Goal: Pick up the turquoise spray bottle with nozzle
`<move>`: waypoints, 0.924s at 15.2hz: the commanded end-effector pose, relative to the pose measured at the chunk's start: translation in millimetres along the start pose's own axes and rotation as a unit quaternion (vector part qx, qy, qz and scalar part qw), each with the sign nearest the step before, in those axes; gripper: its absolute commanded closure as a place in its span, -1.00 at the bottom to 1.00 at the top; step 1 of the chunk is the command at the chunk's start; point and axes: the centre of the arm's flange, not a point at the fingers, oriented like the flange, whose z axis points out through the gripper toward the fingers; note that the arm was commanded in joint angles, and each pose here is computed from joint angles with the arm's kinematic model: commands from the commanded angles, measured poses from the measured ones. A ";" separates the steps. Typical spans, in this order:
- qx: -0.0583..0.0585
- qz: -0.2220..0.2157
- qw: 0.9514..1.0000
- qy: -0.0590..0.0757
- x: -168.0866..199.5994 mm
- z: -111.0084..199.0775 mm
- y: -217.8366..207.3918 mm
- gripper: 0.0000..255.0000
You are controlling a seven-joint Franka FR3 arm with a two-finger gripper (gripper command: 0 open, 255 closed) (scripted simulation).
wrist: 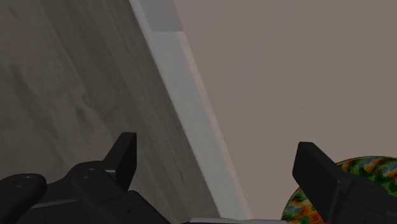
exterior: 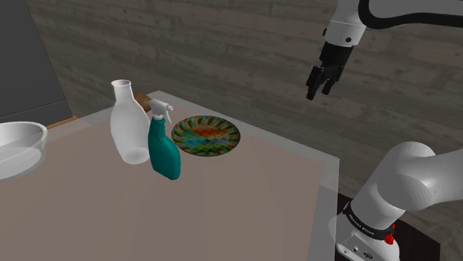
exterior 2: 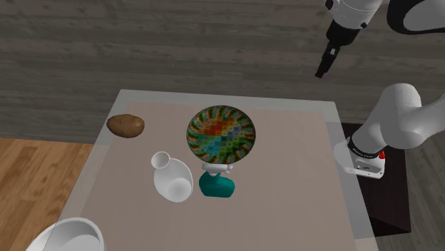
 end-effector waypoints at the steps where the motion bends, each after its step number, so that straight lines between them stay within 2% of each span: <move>1: 0.000 0.000 1.000 0.000 0.0 0.0 0.0 -1.00; 7: 0.013 -0.033 0.999 0.039 17.6 21.0 -66.3 -1.00; 14: 0.028 -0.071 0.994 0.084 34.4 41.7 -145.5 -1.00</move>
